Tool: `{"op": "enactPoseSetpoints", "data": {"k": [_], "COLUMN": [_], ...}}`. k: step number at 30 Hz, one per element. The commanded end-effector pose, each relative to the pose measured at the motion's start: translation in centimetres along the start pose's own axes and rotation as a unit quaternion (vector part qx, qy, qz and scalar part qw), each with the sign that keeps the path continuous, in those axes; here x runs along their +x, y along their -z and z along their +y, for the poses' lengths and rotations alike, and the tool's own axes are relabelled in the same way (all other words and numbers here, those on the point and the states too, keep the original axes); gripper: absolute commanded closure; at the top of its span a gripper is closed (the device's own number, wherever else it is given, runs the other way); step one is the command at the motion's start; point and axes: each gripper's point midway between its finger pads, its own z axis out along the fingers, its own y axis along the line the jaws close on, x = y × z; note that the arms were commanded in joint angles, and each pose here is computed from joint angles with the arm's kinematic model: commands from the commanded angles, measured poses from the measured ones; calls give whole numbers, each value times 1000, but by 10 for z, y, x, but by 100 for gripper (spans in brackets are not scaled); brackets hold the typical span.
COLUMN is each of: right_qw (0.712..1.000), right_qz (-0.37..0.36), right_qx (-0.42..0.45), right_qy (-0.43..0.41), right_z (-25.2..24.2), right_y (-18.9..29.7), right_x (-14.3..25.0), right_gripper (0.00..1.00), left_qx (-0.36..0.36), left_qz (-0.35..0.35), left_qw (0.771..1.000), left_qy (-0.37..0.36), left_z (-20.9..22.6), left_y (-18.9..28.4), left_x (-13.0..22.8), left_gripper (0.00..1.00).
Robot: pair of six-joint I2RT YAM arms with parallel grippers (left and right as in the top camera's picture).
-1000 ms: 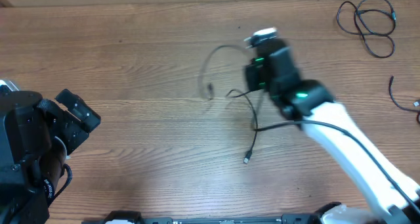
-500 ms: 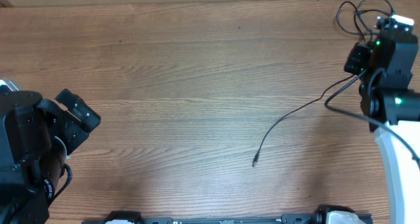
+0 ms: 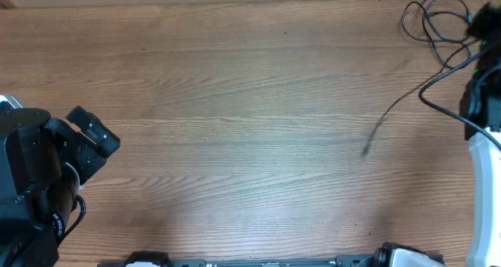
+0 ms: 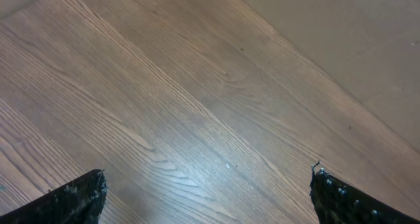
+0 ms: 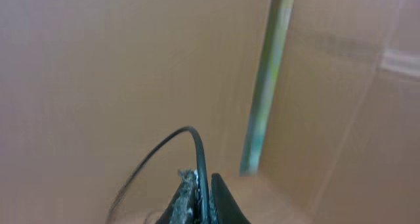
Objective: Untangle cables
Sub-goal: 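Carry the black cable to the upper right and lower it beside the coil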
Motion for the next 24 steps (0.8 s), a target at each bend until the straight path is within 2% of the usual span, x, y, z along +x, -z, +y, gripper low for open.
{"op": "enactPoseSetpoints", "data": {"k": [1,12,15,17,24], "right_qw": [997,998,998,996,979], "right_qz": [-55,13,36,81,195], "right_qx": [2,-5,-8,-21,-38], "right_qy": [50,65,47,16,37], "right_z": [-6,-5,-4,1,9], "right_y": [17,17,17,19,-2], "right_x": [-56,-25,-14,9,86], "right_gripper": [96,96,96,96,96], "left_qx": [-6,-6,-6,-6,-6], "left_qz": [-8,-8,-8,-8,-8], "left_qw": [1000,1000,1000,1000,1000], "left_qy": [-4,-4,-4,-4,-4], "left_z": [3,3,3,3,3], "left_y": [1,1,1,1,1], "left_x": [-3,-4,-3,-3,-3], "left_gripper": [1,0,0,0,0]}}
